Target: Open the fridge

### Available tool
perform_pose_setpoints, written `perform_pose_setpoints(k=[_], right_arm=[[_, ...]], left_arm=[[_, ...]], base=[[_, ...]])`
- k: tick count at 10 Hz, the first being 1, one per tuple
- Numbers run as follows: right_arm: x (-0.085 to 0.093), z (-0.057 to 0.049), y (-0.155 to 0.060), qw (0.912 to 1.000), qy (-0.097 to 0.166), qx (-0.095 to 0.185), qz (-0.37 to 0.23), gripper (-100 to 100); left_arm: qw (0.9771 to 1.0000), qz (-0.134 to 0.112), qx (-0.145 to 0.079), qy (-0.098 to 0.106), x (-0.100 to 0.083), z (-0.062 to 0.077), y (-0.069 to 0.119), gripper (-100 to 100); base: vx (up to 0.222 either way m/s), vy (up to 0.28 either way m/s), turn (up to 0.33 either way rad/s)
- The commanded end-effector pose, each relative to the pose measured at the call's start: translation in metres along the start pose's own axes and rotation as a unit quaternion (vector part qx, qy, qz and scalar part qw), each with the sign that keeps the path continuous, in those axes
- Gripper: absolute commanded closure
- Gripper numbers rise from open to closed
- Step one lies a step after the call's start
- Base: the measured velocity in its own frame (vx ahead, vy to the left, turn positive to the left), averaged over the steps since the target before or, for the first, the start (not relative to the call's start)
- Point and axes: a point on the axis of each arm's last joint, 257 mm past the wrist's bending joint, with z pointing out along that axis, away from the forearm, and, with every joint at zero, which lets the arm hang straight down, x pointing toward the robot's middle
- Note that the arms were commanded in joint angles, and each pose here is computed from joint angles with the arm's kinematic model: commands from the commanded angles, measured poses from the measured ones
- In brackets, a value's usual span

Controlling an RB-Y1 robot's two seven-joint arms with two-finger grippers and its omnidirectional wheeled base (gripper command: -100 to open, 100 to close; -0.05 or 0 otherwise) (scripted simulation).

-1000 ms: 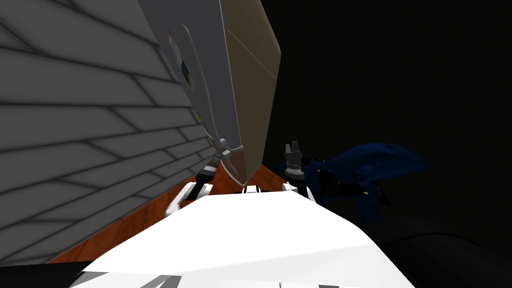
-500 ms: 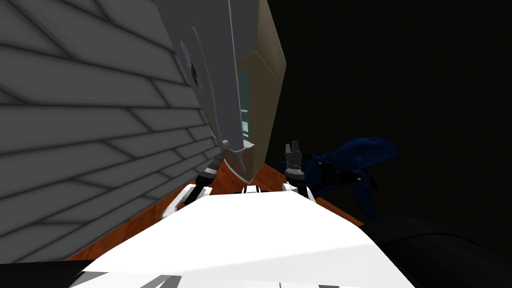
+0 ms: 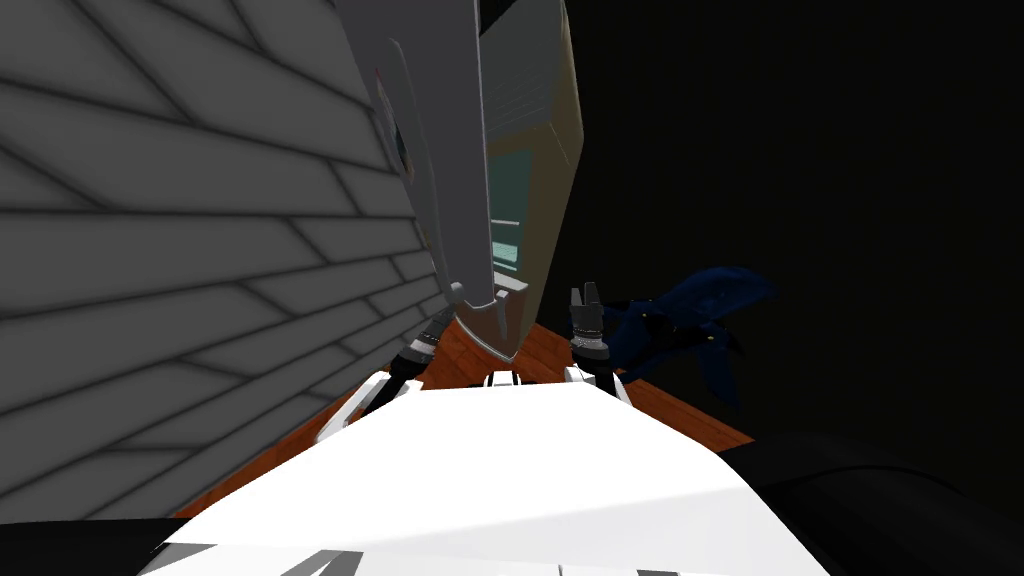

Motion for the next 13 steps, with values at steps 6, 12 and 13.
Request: perform_pose_setpoints(k=[6, 12, 13], right_arm=[[0.000, 0.000, 0.000, 1.0000, 0.000, 0.000, 0.000, 0], [0.000, 0.000, 0.000, 1.0000, 0.000, 0.000, 0.000, 0], [0.000, 0.000, 0.000, 1.0000, 0.000, 0.000, 0.000, 0]], left_arm=[[0.9977, -0.023, 0.042, 0.048, 0.023, -0.013, -0.031, 100], [0.9941, -0.036, 0.068, 0.076, 0.036, -0.022, -0.050, 100], [0.9926, -0.041, 0.076, 0.085, 0.040, -0.026, -0.057, 100]], base=[[-0.076, 0.279, -0.082], [-0.021, 0.273, -0.065], [-0.022, 0.261, -0.064]])
